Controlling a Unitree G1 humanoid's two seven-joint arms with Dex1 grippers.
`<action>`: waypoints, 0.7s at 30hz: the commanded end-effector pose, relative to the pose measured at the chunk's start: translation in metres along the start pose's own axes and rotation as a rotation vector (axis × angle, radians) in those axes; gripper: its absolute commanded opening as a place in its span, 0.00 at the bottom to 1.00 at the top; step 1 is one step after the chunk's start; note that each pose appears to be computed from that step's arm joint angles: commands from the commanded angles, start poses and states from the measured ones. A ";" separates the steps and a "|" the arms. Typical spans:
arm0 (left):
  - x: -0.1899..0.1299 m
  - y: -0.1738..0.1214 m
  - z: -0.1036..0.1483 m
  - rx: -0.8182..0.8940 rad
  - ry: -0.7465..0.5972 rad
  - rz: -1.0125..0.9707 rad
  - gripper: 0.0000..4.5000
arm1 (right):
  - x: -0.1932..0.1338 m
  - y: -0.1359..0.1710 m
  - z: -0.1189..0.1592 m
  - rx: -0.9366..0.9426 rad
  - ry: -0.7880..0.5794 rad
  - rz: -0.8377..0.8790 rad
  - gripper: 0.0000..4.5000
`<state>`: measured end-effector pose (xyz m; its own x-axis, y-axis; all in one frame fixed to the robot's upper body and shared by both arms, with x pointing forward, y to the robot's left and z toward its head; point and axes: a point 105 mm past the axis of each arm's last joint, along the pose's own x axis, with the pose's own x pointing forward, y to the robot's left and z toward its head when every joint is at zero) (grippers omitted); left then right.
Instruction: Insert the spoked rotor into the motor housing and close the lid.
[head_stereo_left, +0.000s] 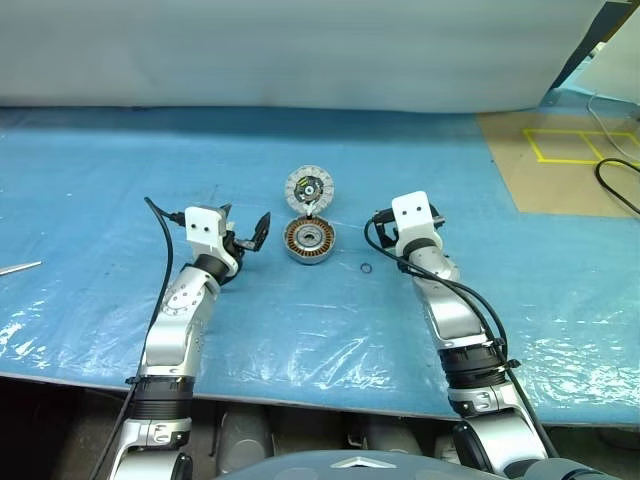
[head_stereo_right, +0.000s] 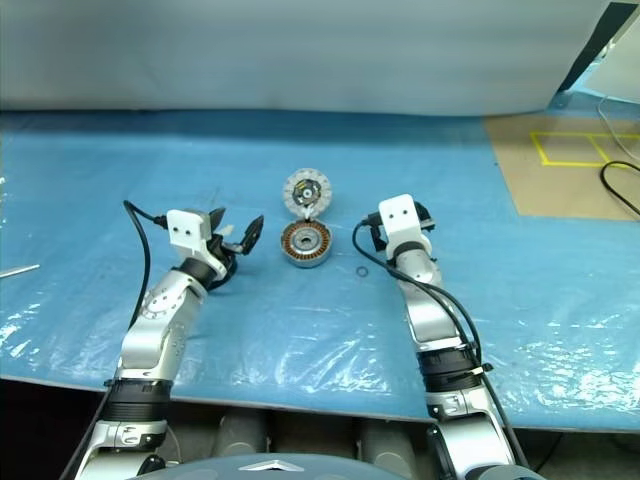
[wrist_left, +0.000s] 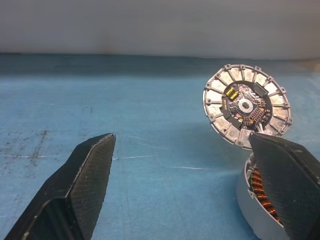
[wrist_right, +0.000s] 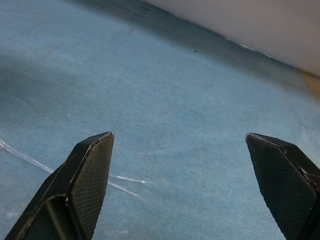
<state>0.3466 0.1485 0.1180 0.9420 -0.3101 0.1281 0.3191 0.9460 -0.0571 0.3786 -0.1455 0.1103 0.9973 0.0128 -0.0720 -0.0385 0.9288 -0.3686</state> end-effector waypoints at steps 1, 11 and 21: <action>-0.001 0.001 0.013 0.012 -0.047 -0.006 1.00 | -0.001 -0.005 0.013 -0.009 -0.053 -0.016 0.99; -0.001 0.010 0.022 0.061 -0.030 -0.117 1.00 | 0.009 -0.004 0.037 -0.058 -0.127 0.119 0.99; -0.007 -0.006 0.035 0.160 0.114 -0.589 1.00 | -0.001 0.046 0.084 -0.398 -0.266 0.761 0.99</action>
<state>0.3400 0.1549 0.1463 0.6888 -0.7249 -0.0040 0.7189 0.6824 0.1324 0.3899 -0.0867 0.1618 0.7583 0.6156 -0.2145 -0.6056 0.5433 -0.5814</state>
